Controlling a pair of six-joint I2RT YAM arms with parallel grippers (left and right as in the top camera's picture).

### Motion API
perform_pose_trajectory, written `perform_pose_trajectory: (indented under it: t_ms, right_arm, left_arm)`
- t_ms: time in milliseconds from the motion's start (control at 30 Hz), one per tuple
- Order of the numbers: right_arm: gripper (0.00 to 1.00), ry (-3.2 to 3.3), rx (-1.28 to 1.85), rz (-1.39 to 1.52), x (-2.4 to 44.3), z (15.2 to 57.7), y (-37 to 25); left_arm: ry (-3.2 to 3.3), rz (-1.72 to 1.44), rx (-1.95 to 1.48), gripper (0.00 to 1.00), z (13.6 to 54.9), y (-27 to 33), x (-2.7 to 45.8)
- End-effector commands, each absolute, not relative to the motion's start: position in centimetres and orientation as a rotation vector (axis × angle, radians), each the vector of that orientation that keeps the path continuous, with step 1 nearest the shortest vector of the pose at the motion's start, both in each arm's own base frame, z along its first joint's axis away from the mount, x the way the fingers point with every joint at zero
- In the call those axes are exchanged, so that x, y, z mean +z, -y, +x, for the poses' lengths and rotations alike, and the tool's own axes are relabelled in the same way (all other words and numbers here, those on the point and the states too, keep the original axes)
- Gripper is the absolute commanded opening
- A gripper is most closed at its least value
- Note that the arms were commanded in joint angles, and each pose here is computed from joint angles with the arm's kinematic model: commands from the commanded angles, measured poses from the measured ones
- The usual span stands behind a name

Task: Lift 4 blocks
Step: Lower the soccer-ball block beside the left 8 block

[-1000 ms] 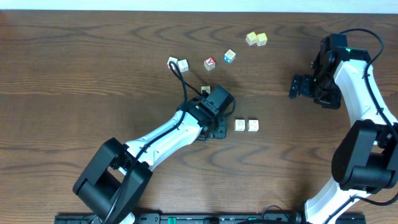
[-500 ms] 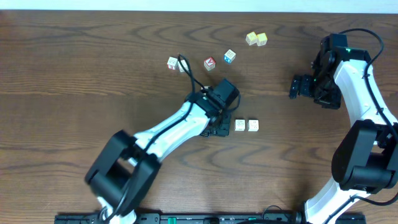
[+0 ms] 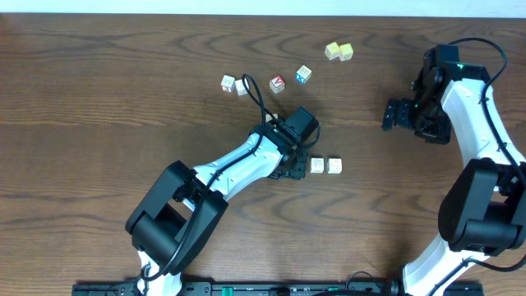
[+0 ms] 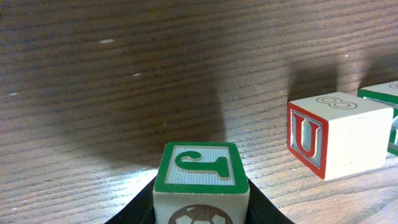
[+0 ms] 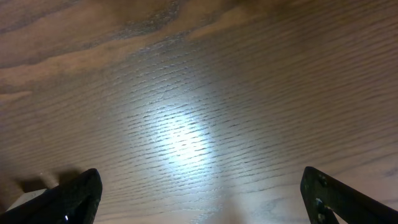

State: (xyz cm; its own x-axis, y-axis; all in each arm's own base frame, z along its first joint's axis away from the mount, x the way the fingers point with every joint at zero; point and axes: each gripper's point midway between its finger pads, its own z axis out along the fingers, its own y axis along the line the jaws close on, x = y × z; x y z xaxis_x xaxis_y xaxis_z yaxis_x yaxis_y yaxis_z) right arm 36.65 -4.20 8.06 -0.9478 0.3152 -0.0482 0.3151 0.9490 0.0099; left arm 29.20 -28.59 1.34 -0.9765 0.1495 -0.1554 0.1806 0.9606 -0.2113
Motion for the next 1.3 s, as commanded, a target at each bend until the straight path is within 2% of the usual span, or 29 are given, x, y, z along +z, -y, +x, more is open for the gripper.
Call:
perform_pose_trajectory:
  t_ms: [0,333,1200,1267]
  right_arm:
    - [0.99,-3.042,-0.012,0.480,8.4,37.0,4.5]
    - [0.99,-3.042,-0.012,0.481,8.4,37.0,4.5]
    - [0.99,-3.042,-0.012,0.480,8.4,37.0,4.5]
    - [0.99,-3.042,-0.012,0.480,8.4,37.0,4.5]
  left_arm:
    - [-2.933,0.280,-0.312,0.33,30.0,28.7,1.7]
    - [-2.883,0.344,-0.299,0.33,29.4,30.3,1.5]
    - [-2.873,0.320,-0.158,0.33,29.8,29.6,-1.0]
    - [-2.873,0.320,-0.158,0.36,29.8,29.6,-1.0]
